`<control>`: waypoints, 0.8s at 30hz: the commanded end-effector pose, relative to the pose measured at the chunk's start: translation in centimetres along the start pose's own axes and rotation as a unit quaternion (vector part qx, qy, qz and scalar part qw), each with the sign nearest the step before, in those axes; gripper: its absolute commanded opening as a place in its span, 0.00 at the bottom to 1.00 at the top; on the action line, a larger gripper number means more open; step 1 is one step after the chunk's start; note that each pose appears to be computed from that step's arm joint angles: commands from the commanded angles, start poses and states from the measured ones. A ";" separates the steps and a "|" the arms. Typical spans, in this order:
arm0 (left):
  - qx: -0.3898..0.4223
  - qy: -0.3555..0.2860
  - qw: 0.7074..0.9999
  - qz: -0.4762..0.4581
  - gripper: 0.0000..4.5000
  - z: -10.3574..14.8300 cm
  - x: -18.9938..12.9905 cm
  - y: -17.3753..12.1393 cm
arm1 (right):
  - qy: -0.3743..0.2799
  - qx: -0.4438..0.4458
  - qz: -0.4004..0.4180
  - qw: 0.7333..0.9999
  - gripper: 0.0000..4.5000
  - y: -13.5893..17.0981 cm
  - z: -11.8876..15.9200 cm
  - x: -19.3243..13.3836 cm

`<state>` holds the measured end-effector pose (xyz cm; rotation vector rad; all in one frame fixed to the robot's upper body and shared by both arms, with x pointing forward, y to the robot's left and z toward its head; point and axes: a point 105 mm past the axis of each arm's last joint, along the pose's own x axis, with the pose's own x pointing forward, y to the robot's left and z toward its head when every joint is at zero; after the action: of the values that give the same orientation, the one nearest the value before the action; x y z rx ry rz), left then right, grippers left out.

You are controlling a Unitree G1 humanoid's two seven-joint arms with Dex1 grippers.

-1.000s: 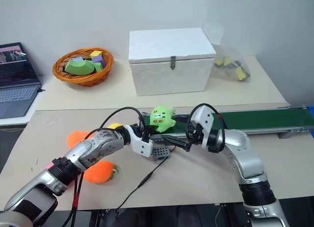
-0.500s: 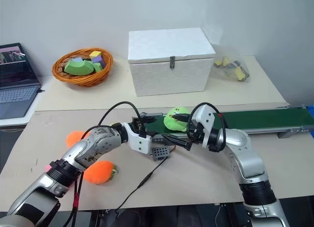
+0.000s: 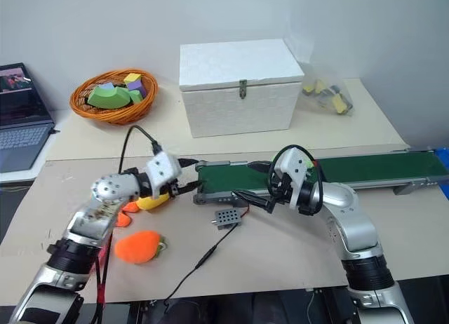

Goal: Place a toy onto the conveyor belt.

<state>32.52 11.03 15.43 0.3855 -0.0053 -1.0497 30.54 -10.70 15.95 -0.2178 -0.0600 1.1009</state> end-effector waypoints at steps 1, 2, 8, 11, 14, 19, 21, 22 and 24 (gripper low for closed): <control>-0.082 -0.080 0.991 -0.062 0.62 3.2 -1.3 -1.1 | -0.019 -0.027 -0.010 0.999 1.00 -0.6 1.4 -0.3; -0.095 -0.088 0.989 -0.067 0.62 3.5 -1.4 -1.1 | -0.018 -0.027 -0.012 0.999 1.00 -0.7 1.3 -0.4; -0.104 -0.088 0.986 -0.094 0.62 4.1 -2.1 -1.6 | -0.005 -0.022 -0.028 0.999 1.00 -1.4 1.0 -2.0; -0.098 -0.087 0.986 -0.098 0.62 4.3 -2.2 -1.8 | 0.005 -0.016 -0.033 0.999 1.00 -1.7 0.6 -2.9; -0.089 -0.088 0.988 -0.094 0.62 4.6 -2.3 -1.7 | 0.025 -0.011 -0.040 0.999 1.00 -2.2 0.0 -4.2; -0.084 -0.092 0.989 -0.085 0.62 4.9 -2.5 -1.4 | 0.035 -0.001 -0.039 0.999 1.00 -2.3 -0.4 -5.5; -0.087 -0.096 0.988 -0.082 0.62 5.0 -2.5 -1.4 | 0.038 0.001 -0.039 0.999 1.00 -2.3 -0.6 -5.7; -0.086 -0.097 0.988 -0.082 0.62 5.1 -2.5 -1.4 | 0.037 0.001 -0.038 0.999 1.00 -2.3 -0.5 -5.8; -0.084 -0.097 0.988 -0.084 0.62 5.2 -2.5 -1.5 | 0.032 0.006 -0.033 0.999 1.00 -2.2 -0.4 -6.0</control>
<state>29.56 10.98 18.69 0.1048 0.0057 -1.2313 30.10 -16.51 15.06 -0.2287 0.0409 1.0266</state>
